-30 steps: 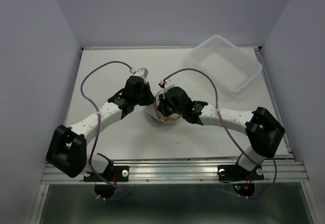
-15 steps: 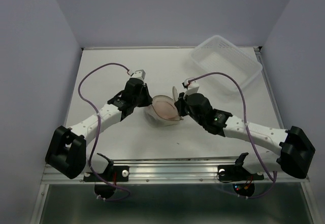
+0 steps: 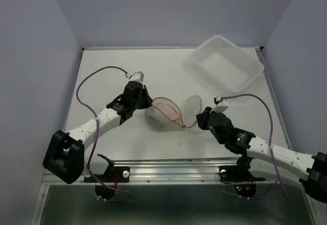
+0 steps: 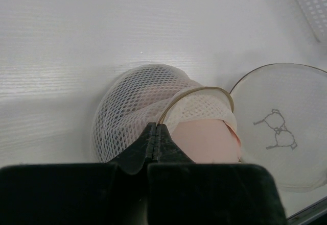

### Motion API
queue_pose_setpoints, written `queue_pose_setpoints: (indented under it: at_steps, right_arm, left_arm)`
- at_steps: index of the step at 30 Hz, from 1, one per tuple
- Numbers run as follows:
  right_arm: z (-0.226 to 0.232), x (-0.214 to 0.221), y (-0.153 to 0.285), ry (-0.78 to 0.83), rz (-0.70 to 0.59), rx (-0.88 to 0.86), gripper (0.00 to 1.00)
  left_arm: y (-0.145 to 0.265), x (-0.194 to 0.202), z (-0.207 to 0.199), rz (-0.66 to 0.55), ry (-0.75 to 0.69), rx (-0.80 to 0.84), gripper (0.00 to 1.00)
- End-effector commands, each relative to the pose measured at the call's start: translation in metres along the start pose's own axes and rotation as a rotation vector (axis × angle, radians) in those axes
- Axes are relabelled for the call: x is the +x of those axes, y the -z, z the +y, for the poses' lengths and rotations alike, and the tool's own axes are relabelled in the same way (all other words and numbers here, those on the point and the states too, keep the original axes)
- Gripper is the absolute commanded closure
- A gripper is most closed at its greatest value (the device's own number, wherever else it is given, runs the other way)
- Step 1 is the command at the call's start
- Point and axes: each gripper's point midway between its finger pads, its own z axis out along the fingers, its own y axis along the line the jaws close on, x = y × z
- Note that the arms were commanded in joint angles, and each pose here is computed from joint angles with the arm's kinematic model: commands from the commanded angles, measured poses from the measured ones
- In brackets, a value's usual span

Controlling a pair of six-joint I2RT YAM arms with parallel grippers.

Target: Unzip the laundry bag and remove the bra

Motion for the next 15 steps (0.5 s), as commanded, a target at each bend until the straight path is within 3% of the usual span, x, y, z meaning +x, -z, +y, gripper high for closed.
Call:
queue_pose_setpoints:
  at_steps: [1,4,7,15]
  right_arm:
    - [-0.02,0.005,0.011,-0.122,-0.008,0.064,0.74]
    - [-0.024,0.005,0.02,-0.11,0.012,0.067,0.58]
    - [-0.036,-0.007,0.033,-0.093,-0.006,0.105,0.35]
    - [-0.001,-0.068,0.059,0.025,-0.077,-0.042,0.13]
  left_arm:
    - [0.007,-0.018,-0.013,-0.076,0.0,0.053,1.0]
    - [0.008,-0.02,-0.016,-0.079,-0.01,0.067,1.0]
    - [0.009,-0.019,-0.017,-0.077,-0.014,0.079,1.0]
    - [0.012,-0.021,-0.019,-0.093,-0.021,0.09,1.0]
